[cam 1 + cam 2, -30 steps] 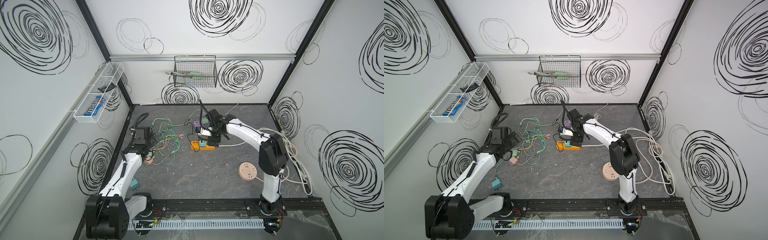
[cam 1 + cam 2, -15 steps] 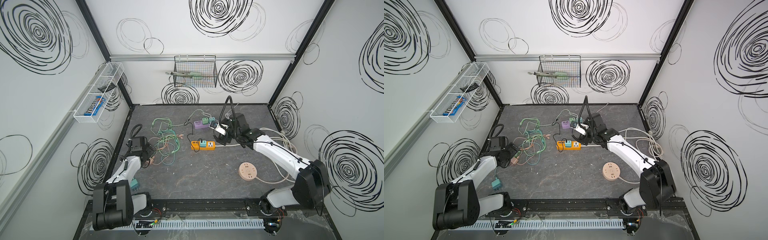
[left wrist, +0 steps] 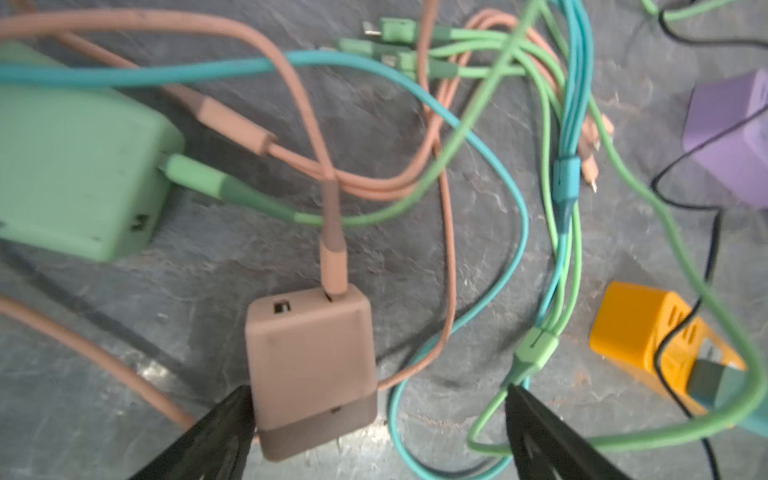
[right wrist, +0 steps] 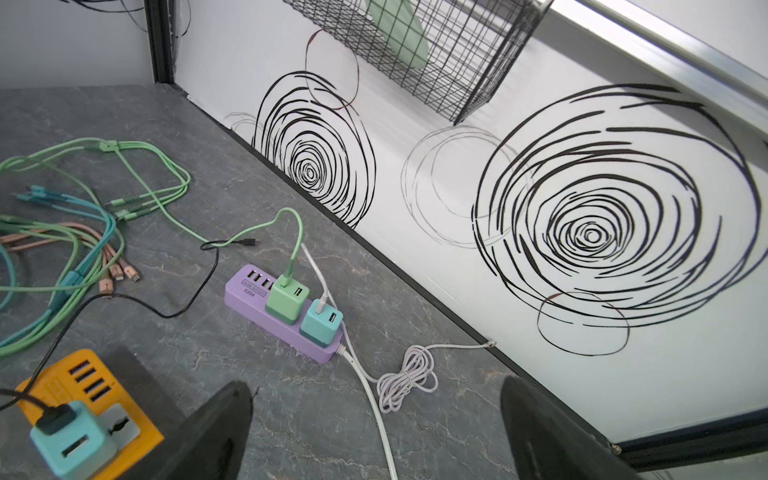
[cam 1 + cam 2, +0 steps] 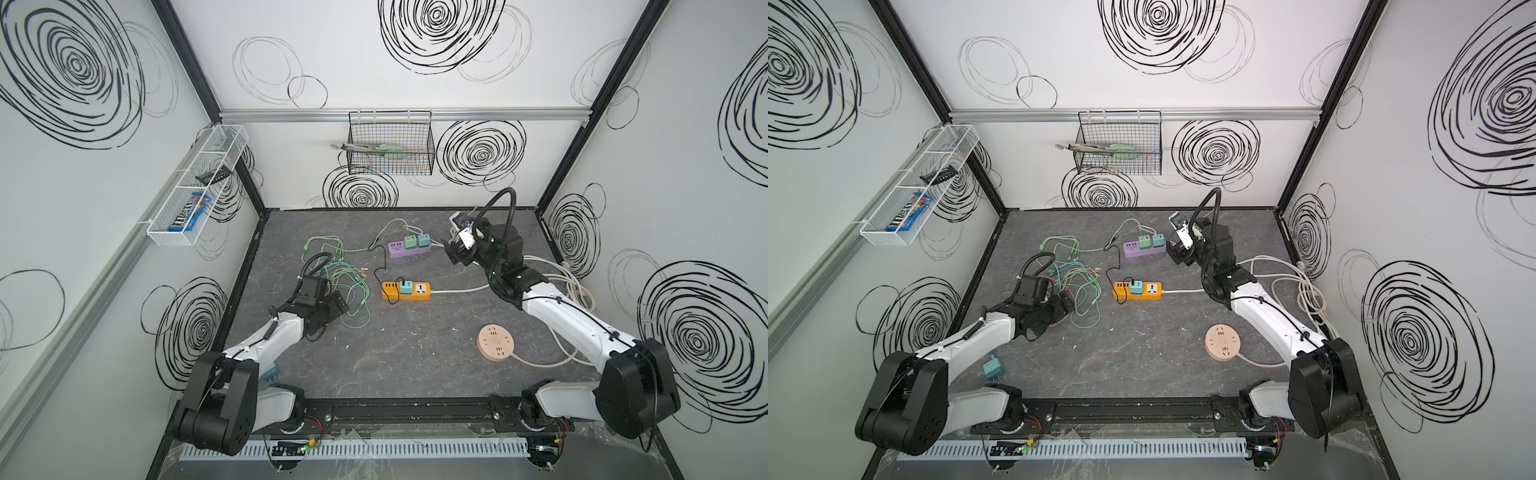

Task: Insert the plug
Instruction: 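Open the right gripper and lift it away while the left gripper reaches into the cables, then grasp the pink charger with the left gripper and lift it high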

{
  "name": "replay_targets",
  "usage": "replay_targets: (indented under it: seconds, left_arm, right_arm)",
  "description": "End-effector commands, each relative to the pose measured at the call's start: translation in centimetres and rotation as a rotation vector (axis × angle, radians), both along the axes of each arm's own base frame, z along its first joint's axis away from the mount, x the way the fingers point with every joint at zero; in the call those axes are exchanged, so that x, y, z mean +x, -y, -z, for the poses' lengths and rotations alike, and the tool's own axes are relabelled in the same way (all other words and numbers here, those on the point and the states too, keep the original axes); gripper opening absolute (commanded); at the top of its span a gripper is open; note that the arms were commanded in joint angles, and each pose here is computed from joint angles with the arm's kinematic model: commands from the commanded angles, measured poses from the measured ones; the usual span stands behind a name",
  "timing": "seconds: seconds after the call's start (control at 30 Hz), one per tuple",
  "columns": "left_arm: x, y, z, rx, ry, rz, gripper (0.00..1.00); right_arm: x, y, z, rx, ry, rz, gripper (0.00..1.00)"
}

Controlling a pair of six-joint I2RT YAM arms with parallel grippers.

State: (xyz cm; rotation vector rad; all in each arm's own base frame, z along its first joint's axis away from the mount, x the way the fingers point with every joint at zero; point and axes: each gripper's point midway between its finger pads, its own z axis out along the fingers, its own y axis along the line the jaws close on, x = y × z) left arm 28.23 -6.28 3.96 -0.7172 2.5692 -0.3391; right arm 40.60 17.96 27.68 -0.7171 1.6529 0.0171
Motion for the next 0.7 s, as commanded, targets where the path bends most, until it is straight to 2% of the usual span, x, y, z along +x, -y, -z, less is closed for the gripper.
replay_targets:
  seconds: [0.0, 0.07, 0.17, 0.3, 0.37, 0.47, 0.67]
  left_arm:
    - [-1.4, -2.4, -0.1, 0.237, -0.057, 0.048, 0.96]
    - [-1.9, -3.1, 0.3, 0.275, -0.098, 0.041, 0.96]
    - [-0.9, -2.0, 0.4, 0.224, -0.075, 0.059, 0.99]
    - [0.9, -1.8, 0.1, 0.237, -0.063, 0.058, 0.88]
    - [1.5, -2.1, 0.3, 0.263, -0.072, 0.052, 0.79]
    - [2.0, -2.5, 0.4, 0.286, -0.075, 0.043, 0.71]
    - [1.9, -2.4, 1.5, 0.273, -0.097, 0.044, 0.70]
  right_arm:
    - [0.3, 1.2, -2.3, 0.110, 0.061, 0.077, 0.97]
    - [0.7, 2.0, -2.9, 0.150, 0.072, 0.127, 0.97]
    - [0.9, 3.0, -3.5, 0.203, 0.076, 0.172, 0.97]
    - [0.8, 3.0, -3.7, 0.204, 0.051, 0.152, 0.97]
    - [0.8, 3.3, -3.5, 0.199, 0.051, 0.164, 0.97]
    - [0.9, 3.8, -3.3, 0.196, 0.059, 0.197, 0.97]
    - [1.5, 4.8, -3.4, 0.213, 0.051, 0.263, 0.97]
